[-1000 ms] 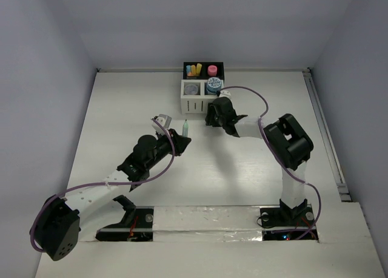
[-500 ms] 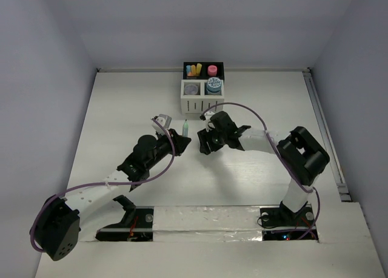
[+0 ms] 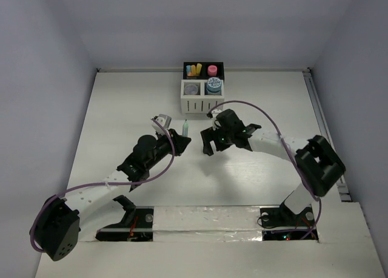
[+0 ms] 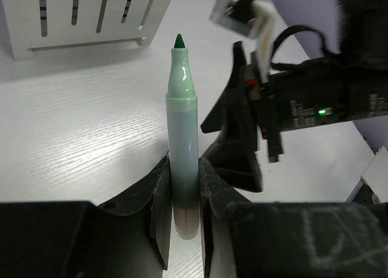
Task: Sort the stationery into containers
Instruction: Close the pen cap on the pen.
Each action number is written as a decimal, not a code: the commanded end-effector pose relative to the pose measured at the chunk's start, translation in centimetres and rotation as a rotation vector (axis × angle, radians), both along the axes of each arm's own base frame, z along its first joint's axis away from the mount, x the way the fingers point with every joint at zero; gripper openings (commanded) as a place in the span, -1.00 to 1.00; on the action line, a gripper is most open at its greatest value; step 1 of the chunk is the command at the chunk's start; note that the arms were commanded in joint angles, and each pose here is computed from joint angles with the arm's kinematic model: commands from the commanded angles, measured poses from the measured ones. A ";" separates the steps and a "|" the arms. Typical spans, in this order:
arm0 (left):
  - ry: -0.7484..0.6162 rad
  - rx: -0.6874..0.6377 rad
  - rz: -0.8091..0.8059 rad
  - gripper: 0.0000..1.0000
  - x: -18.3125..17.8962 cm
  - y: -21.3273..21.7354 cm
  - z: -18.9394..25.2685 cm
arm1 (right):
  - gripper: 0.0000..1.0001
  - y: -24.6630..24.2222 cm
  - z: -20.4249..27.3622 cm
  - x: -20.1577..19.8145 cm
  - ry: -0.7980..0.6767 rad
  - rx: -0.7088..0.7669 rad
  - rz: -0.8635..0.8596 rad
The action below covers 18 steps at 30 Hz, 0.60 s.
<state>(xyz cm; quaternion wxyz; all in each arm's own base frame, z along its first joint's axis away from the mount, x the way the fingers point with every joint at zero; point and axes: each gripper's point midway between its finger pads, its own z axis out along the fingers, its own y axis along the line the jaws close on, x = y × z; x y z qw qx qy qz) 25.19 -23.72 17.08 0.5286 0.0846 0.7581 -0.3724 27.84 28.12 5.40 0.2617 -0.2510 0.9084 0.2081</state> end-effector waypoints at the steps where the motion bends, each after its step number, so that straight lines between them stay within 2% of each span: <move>1: -0.061 -0.037 0.005 -1.00 0.3 0.1 1.7 | 0.78 0.4 4.2 -1.0 0.002 0.142 -0.091; 3: -0.063 -0.040 -0.001 -1.00 0.2 0.0 1.8 | 0.74 1.6 4.7 -2.5 0.076 0.240 -0.082; 6: -0.062 -0.041 -0.002 -1.00 0.2 0.0 1.8 | 0.75 2.5 3.7 -4.4 0.158 0.302 -0.066; 12: -0.065 -0.042 0.007 -1.00 0.3 0.1 1.8 | 0.77 2.9 1.3 -4.4 0.196 0.282 -0.094; 18: -0.070 -0.048 0.007 -1.00 0.2 0.2 2.1 | 0.78 3.5 -0.7 -1.8 0.165 0.235 -0.148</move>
